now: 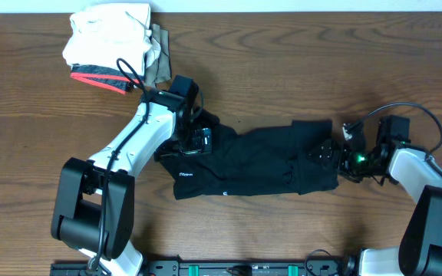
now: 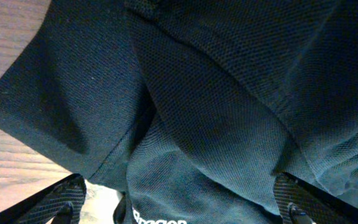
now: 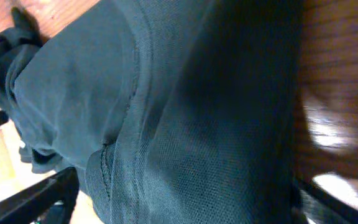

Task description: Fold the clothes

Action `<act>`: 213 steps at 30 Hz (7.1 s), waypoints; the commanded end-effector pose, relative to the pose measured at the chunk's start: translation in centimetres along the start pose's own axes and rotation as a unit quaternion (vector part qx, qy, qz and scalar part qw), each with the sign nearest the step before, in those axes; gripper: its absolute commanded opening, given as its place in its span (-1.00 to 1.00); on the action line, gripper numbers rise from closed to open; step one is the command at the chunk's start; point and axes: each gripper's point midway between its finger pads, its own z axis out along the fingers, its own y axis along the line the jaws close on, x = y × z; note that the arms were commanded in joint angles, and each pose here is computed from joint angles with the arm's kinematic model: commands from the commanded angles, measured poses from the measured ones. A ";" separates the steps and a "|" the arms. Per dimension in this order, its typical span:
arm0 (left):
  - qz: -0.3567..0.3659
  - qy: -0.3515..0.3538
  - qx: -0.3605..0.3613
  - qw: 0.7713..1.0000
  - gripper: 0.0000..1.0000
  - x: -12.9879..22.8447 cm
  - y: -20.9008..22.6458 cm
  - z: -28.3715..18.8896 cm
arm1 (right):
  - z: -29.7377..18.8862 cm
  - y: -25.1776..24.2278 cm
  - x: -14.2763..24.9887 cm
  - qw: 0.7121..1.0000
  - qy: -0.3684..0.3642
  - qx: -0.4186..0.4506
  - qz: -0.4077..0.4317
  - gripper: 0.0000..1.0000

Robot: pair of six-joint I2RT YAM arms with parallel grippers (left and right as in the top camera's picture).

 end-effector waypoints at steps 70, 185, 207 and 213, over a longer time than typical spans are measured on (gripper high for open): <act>-0.005 0.004 -0.001 1.000 0.96 0.3 0.1 0.4 | -1.8 5.4 4.9 0.887 0.054 0.452 -0.084 -0.91; -0.009 0.004 0.001 1.000 0.96 0.3 0.1 0.4 | -2.5 10.6 3.5 0.956 0.031 0.287 -0.049 -0.68; -0.007 0.009 -0.001 1.000 0.96 0.5 0.0 0.4 | 4.2 4.3 12.3 0.958 0.130 0.255 0.017 -0.97; -0.006 0.012 -0.003 1.000 0.96 0.8 0.0 0.4 | 1.9 6.5 10.6 0.963 0.090 0.255 0.008 -0.97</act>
